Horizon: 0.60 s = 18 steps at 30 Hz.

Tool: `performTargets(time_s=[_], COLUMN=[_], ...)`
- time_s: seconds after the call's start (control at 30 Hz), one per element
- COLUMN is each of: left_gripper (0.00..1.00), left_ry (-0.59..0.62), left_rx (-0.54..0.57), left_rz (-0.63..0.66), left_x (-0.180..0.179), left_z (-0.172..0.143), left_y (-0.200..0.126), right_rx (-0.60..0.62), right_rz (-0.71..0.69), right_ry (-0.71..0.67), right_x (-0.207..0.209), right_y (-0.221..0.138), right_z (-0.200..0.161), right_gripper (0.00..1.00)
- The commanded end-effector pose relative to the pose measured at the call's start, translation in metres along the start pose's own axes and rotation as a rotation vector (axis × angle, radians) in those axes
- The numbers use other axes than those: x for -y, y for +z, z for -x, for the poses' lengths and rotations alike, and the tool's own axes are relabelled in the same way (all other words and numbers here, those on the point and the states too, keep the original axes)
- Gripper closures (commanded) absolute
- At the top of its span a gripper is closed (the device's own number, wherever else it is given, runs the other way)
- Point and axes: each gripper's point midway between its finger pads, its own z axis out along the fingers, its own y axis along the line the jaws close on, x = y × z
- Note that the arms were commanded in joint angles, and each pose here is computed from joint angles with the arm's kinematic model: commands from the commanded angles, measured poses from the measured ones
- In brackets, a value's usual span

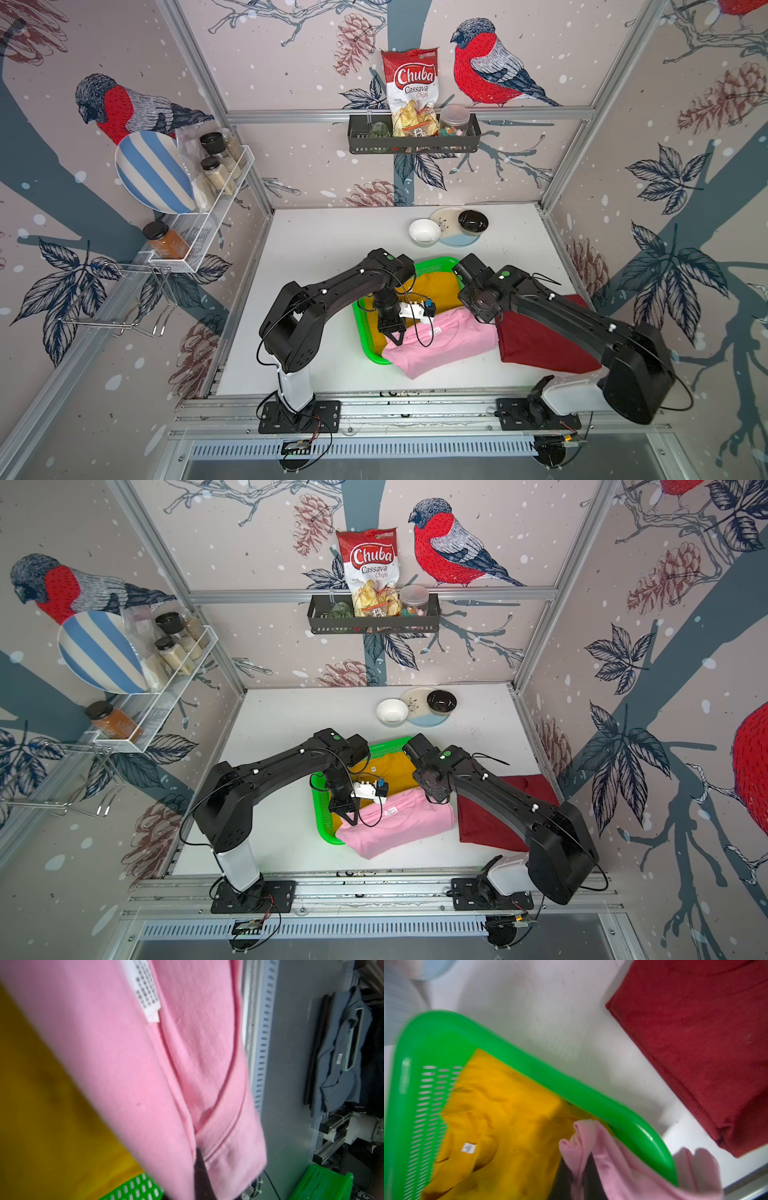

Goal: Put the folded t-shirts into the basket
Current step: Move the bin to the center of the board, then place the T-shirt in the bin.

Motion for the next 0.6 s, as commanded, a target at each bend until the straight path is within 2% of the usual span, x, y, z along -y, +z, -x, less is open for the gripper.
performTargets(time_s=[0.0, 0.23, 0.4, 0.57], left_gripper=[1.00, 1.00, 1.00, 1.00], left_ry=[-0.034, 0.053, 0.078, 0.059], left_rx=[-0.039, 0.066, 0.124, 0.095], left_rz=[-0.102, 0.027, 0.061, 0.157], left_x=[0.053, 0.094, 0.117, 0.100], left_z=[-0.008, 0.006, 0.004, -0.006], left_y=[-0.037, -0.104, -0.122, -0.128], right_rx=[0.209, 0.270, 0.255, 0.268], right_rz=[-0.045, 0.098, 0.185, 0.237], right_ry=[-0.064, -0.072, -0.018, 0.023], right_x=[0.005, -0.023, -0.017, -0.023], right_y=[-0.038, -0.113, -0.142, -0.148], right_z=[0.038, 0.048, 0.052, 0.055], right_gripper=[1.00, 1.00, 1.00, 1.00])
